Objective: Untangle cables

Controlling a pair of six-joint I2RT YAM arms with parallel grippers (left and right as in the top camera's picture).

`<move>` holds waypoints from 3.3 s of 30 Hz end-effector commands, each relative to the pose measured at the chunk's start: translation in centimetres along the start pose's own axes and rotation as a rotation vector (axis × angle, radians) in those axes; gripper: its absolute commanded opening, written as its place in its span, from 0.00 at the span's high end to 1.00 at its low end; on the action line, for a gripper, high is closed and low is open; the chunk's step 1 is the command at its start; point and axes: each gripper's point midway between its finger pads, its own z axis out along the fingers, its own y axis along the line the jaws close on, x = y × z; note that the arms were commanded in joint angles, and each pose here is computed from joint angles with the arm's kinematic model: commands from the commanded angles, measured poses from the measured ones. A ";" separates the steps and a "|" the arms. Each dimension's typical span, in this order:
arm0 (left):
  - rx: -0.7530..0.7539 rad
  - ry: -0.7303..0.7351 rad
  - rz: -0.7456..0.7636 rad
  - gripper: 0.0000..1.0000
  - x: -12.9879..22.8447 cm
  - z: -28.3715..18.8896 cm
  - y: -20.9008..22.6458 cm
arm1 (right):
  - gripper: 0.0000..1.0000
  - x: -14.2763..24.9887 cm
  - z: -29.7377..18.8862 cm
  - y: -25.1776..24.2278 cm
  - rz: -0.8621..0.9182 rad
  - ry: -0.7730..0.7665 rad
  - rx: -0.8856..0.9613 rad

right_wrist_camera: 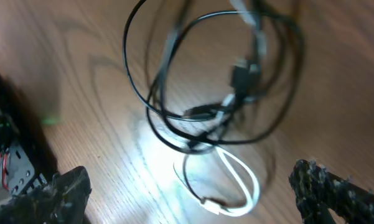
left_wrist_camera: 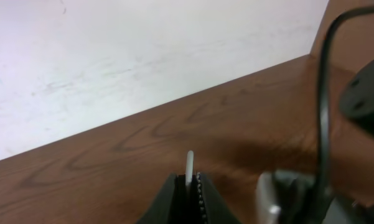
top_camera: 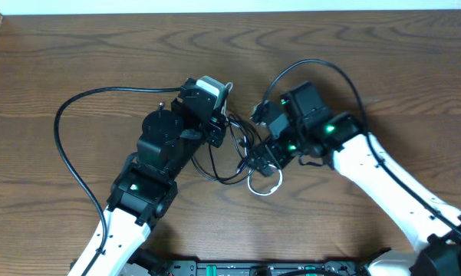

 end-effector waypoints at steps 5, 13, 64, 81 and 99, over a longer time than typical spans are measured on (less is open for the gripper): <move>0.034 -0.073 -0.028 0.92 -2.8 -0.8 -0.5 | 0.01 -0.4 1.7 0.7 -0.033 -0.008 -0.036; 0.075 -0.127 -0.038 0.92 -4.3 -1.4 -1.3 | 0.01 -0.4 5.3 -0.2 0.011 0.019 -0.058; -0.522 -0.307 -0.125 0.92 -7.5 -13.0 14.7 | 0.99 12.5 -9.4 -29.0 1.009 -0.057 0.749; -0.650 -0.231 -0.167 0.92 -5.1 -14.8 17.9 | 0.99 20.3 -15.2 -32.8 1.348 -0.129 0.815; -0.724 -0.084 -0.245 0.92 -0.7 -13.8 21.3 | 0.99 24.8 -17.6 -33.1 1.551 -0.135 0.876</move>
